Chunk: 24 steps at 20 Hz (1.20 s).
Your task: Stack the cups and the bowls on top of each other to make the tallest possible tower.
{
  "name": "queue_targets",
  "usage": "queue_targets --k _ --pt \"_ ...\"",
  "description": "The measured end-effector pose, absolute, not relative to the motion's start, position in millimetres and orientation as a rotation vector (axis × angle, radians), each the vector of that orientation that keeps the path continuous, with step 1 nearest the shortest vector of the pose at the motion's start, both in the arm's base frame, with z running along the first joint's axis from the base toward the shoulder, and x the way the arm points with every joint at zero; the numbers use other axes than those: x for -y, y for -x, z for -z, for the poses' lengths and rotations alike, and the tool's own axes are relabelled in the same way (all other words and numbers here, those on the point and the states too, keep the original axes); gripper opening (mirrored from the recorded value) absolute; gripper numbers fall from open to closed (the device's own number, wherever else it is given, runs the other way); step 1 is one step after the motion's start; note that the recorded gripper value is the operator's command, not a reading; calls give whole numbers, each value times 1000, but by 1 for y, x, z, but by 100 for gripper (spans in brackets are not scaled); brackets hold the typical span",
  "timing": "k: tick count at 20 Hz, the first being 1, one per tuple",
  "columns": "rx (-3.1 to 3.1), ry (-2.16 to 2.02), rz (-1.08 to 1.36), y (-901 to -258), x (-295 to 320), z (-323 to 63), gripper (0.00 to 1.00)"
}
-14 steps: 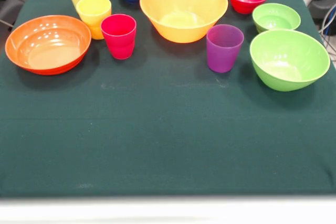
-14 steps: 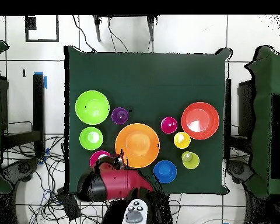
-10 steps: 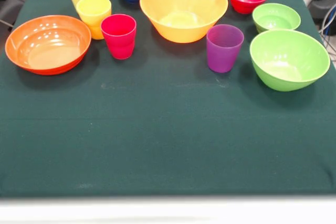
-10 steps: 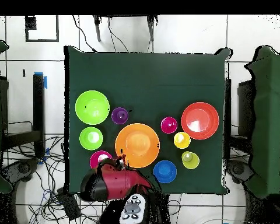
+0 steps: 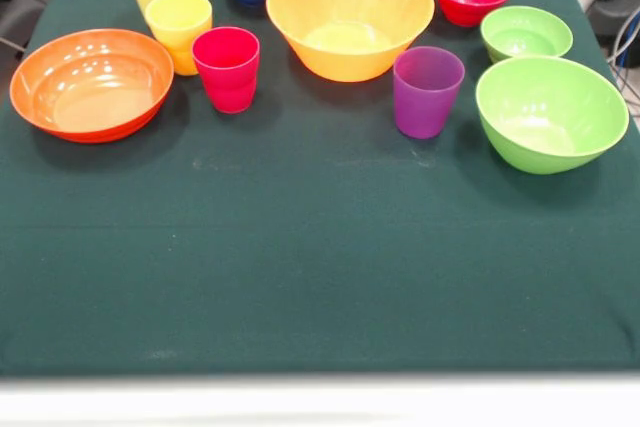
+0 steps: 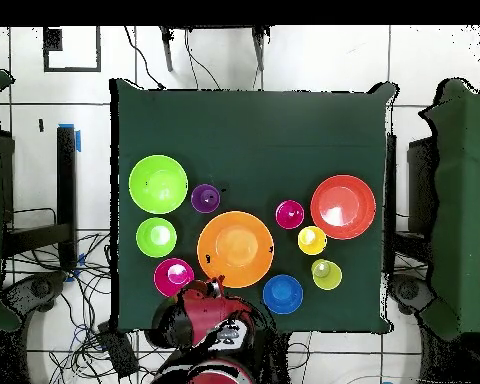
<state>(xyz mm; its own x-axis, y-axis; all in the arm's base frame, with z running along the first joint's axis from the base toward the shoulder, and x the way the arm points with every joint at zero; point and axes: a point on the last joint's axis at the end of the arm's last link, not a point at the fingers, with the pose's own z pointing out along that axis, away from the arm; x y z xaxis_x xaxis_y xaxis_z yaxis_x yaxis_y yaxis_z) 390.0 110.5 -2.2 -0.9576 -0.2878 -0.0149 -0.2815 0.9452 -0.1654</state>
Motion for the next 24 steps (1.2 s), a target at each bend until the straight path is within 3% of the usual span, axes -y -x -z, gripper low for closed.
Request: queue_targets --k 18,19,24 --pt "-3088 450 259 -381 -109 16 100" --pt "-3085 452 259 -383 -109 16 0" --pt "-3059 470 269 -391 -112 14 0"
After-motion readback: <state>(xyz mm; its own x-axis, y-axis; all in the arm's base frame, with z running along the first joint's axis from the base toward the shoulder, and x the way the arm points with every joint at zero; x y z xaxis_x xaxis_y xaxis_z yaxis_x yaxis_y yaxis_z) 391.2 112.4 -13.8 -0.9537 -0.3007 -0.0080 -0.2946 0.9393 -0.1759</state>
